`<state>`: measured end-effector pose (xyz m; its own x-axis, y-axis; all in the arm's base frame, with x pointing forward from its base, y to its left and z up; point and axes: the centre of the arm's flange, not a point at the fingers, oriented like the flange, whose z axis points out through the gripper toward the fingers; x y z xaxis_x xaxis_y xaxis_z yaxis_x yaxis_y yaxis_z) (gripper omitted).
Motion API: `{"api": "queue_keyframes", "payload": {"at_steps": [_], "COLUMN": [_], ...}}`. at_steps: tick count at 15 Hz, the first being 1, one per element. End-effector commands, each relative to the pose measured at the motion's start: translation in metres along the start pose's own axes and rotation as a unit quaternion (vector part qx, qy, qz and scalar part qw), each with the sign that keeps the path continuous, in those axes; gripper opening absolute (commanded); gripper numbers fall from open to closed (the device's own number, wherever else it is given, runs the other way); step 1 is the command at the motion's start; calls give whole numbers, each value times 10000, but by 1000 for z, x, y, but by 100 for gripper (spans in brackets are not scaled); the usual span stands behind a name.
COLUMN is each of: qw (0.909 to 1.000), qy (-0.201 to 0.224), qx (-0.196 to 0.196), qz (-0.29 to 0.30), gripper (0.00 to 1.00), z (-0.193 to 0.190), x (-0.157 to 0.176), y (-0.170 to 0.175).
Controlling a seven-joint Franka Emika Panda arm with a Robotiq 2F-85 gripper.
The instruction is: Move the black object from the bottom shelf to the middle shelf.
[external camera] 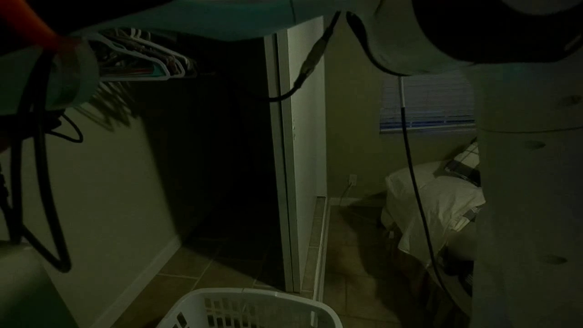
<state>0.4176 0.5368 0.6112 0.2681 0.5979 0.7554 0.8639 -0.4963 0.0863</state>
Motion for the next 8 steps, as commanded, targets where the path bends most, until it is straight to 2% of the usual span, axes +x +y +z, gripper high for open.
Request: {"api": "queue_keyframes", "payload": {"at_steps": [1,4,8], "qw": [9998,9996,9943], "qy": [-152,95,906], "qx": [-146,-199,-304], "qz": [36,189,482], "gripper": [7,7,7], "z": [-50,-72,-99], "x": [-53,-80,-102], "y": [-10,-16,-19]}}
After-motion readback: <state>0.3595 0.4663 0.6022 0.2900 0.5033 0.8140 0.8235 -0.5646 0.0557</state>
